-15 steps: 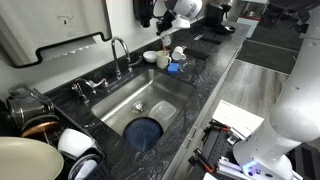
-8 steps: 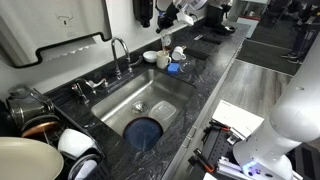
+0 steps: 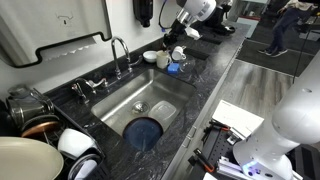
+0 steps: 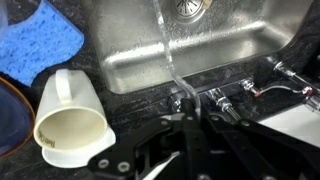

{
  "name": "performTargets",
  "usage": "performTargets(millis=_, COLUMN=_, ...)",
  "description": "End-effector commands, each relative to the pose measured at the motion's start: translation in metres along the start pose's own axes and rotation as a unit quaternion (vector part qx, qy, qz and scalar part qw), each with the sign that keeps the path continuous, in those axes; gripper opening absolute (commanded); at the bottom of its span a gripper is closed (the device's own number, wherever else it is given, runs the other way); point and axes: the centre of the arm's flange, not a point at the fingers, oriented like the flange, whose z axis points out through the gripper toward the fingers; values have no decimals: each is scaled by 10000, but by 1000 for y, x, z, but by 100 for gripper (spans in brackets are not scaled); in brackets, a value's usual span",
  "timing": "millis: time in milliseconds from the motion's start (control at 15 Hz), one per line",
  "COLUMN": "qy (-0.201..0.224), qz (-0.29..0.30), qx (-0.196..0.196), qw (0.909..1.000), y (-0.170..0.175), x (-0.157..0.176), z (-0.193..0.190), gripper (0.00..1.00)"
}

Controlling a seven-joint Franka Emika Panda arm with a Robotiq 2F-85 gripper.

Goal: Remove the clear fork from the mug and put it in the sink.

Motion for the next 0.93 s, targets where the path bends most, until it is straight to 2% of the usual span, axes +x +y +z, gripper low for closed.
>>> performTargets(millis=0, qy=-133, qz=-220, qx=-90, qw=9996, y=-21, x=-45, z=26, gripper=1)
performTargets(millis=200, qy=-292, qz=-327, qx=-189, qw=9989, y=-36, x=-62, z=56, gripper=1)
performTargets(millis=400, qy=-265, qz=-511, qx=-418, qw=9975, y=-48, x=-75, z=82, gripper=1)
performTargets(millis=533, qy=-150, qz=-652, qx=-674, qw=9955, y=-54, x=-83, z=98, gripper=1)
performTargets(millis=867, qy=-371, qz=-926, qx=-1278, qw=9868, y=-58, x=-97, z=135, gripper=1)
